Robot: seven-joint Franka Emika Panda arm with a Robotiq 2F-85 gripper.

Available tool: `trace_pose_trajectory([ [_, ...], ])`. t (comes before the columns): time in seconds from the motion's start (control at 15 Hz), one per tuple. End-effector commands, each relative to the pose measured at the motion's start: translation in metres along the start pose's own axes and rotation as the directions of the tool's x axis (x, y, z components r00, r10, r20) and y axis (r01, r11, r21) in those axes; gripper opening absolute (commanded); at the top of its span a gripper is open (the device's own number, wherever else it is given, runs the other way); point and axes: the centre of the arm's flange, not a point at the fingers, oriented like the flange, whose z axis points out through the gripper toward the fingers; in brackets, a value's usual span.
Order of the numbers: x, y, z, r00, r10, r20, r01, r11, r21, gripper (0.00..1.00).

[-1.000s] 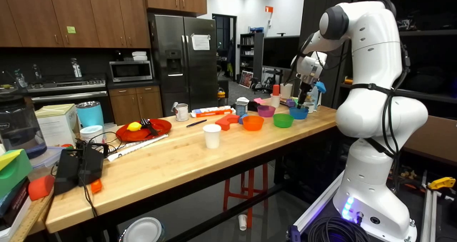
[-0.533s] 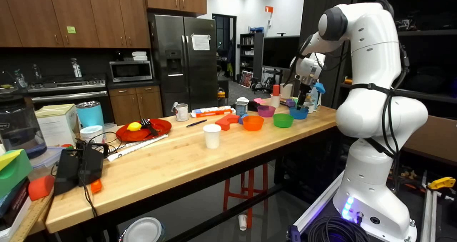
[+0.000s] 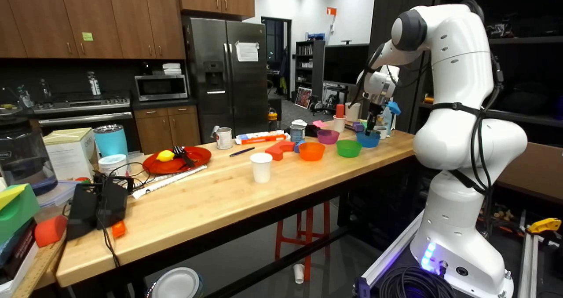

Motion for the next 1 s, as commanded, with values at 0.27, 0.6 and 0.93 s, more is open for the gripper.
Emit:
trace_pose_trajectory([
  [0.27, -0.002, 0.015, -0.021, 0.999, -0.042, 0.008, 0.042, 0.999, -0.030, 0.01],
  [0.6, -0.009, 0.033, -0.064, 0.997, -0.069, -0.027, 0.065, 0.990, -0.121, 0.01],
  [0.93, -0.002, 0.044, -0.111, 0.984, -0.153, -0.090, 0.130, 0.965, -0.227, 0.01],
])
